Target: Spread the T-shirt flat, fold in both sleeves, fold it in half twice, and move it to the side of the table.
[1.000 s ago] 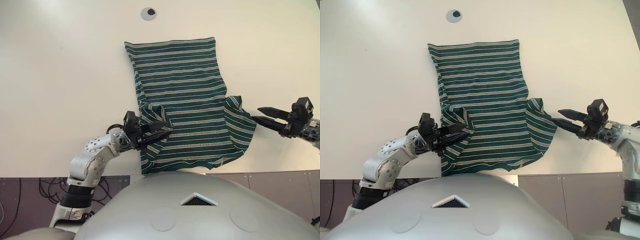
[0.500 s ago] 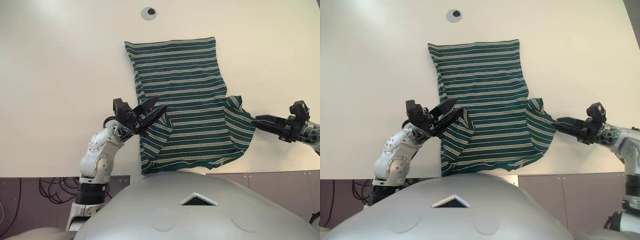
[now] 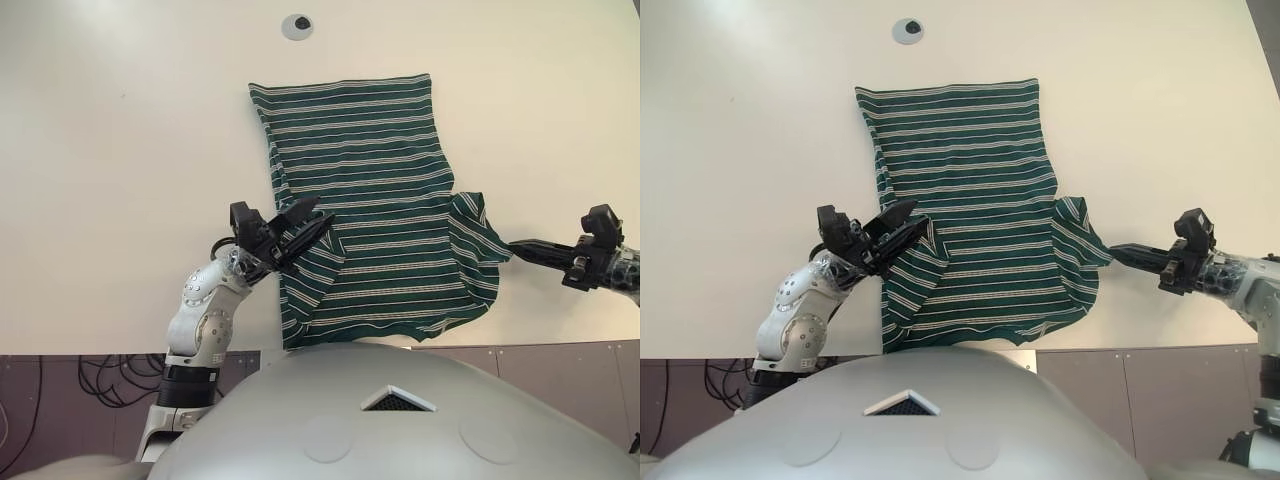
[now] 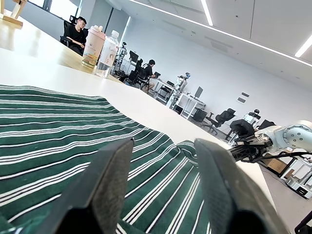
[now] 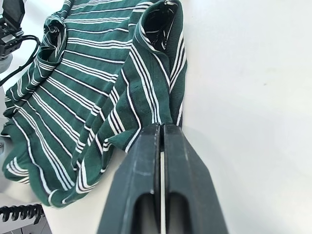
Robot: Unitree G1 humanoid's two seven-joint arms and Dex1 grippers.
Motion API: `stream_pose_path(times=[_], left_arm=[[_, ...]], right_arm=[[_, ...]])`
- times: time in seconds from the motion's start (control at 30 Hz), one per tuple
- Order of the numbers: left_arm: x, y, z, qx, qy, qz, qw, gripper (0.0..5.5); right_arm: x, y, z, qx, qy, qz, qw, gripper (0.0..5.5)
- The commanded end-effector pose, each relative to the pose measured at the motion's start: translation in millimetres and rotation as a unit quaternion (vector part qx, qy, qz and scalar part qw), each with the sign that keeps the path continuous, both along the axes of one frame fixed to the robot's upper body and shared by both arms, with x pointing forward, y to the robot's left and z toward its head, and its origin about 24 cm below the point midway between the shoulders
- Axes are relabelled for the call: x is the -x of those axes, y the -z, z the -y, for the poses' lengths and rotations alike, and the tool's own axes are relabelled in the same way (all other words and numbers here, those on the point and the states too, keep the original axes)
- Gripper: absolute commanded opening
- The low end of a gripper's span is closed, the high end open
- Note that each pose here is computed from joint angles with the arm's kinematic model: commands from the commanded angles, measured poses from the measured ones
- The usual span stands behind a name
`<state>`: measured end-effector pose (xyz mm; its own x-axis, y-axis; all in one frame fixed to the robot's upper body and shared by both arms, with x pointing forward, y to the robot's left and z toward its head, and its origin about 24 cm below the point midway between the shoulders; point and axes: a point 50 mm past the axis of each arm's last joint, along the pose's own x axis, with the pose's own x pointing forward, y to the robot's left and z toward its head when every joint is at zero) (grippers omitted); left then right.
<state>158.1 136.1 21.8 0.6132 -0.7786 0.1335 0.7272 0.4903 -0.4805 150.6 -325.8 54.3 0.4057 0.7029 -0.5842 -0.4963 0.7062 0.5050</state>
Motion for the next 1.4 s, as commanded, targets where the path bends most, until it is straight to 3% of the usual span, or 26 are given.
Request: stream_pose_path(times=[0.03, 0.33, 0.83, 1.07, 1.4], left_arm=[[0, 3, 0, -0.004, -0.001, 0.001, 1.0, 2.27], [-2, 5, 4, 0.002, -0.002, 0.001, 1.0, 2.27], [-8, 1, -3, 0.018, -0.021, 0.01, 1.0, 2.27], [-7, -2, -9, 0.014, -0.027, 0.011, 0.999, 2.27], [-14, -9, -11, 0.005, -0.033, 0.025, 0.999, 2.27]], right_arm=[[-2, -8, -1, -0.013, -0.003, 0.011, 1.0, 0.02], [-8, -30, -13, -0.094, -0.008, 0.046, 0.994, 0.02], [-13, -22, -110, -0.17, -0.121, 0.039, 0.977, 0.02], [-18, -15, -123, -0.165, -0.115, 0.037, 0.979, 0.02], [-24, -21, -126, -0.181, -0.114, 0.055, 0.975, 1.55]])
